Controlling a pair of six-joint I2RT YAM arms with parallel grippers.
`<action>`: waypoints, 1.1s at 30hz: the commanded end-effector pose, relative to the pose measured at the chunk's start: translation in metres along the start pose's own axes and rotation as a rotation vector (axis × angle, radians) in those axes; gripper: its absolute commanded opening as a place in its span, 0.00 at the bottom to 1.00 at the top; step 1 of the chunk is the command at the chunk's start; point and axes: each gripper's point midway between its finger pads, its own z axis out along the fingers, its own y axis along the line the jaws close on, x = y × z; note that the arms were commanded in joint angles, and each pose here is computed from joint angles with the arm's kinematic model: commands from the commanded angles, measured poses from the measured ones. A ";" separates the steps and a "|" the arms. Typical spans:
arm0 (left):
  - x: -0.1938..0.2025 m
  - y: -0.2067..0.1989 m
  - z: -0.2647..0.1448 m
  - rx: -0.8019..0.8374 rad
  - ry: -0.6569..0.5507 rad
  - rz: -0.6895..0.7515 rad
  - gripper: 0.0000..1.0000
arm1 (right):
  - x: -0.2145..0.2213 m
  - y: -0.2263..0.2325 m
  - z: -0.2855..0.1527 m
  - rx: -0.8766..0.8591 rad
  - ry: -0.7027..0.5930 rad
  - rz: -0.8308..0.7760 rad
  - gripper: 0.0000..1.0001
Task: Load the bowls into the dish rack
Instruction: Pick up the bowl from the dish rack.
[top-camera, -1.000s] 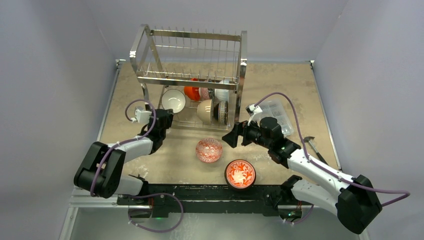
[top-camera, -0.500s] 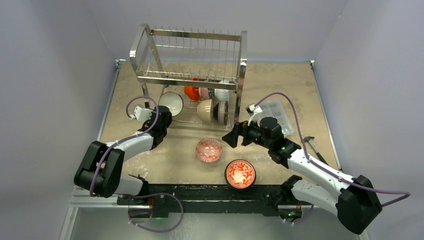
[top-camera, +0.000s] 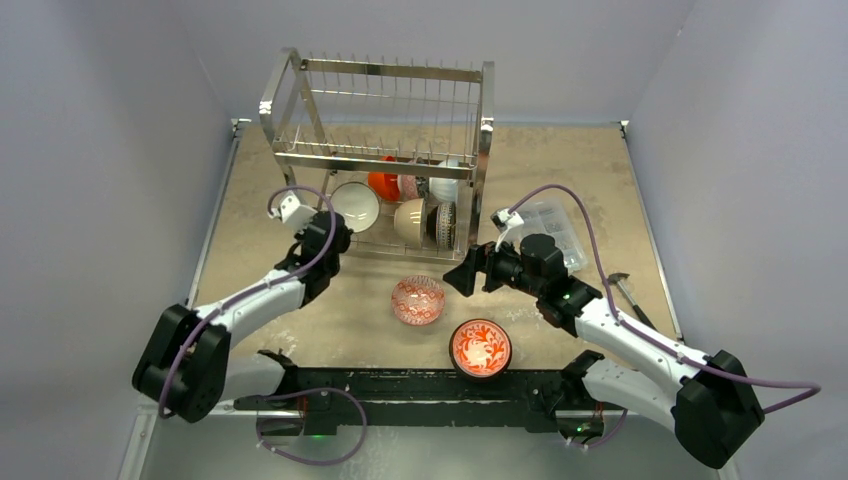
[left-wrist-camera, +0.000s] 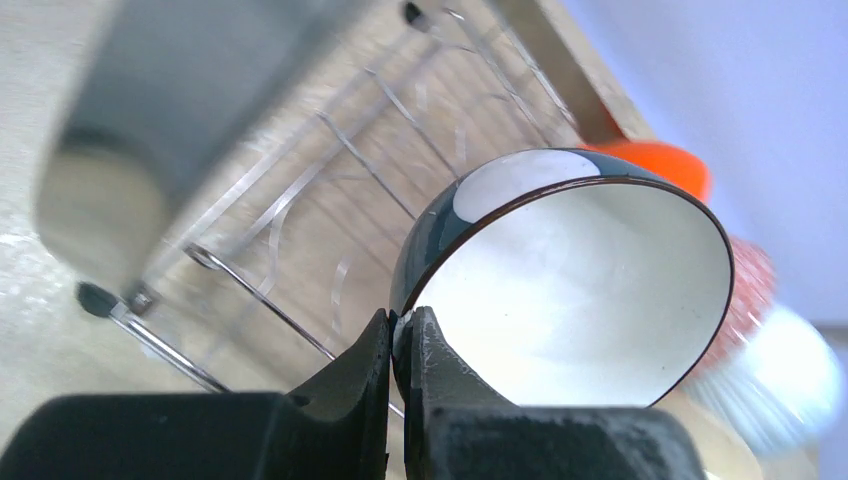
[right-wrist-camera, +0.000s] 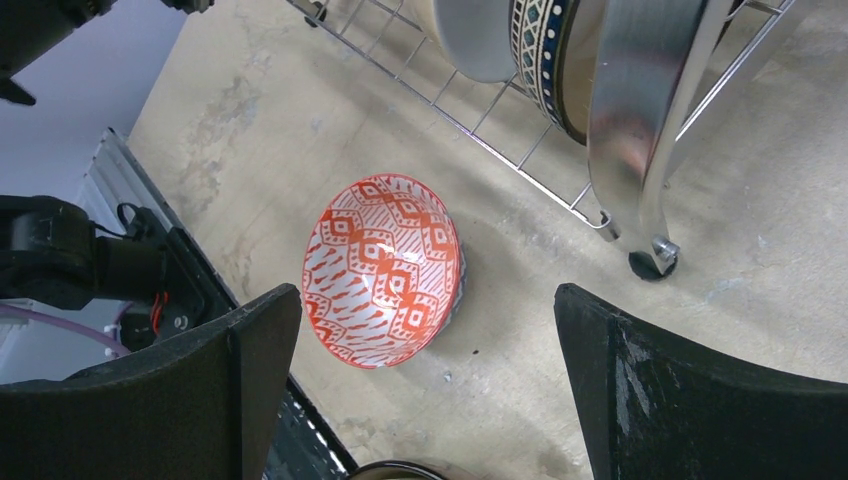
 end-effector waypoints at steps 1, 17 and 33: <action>-0.017 -0.045 -0.038 0.180 -0.058 0.038 0.00 | -0.020 0.021 -0.003 -0.086 -0.058 -0.027 0.99; 0.086 -0.046 -0.128 0.385 0.291 0.132 0.00 | -0.009 0.048 -0.002 -0.270 -0.039 0.001 0.99; 0.103 -0.111 -0.190 0.523 0.283 0.259 0.00 | 0.005 0.034 0.008 -0.224 0.000 0.035 0.95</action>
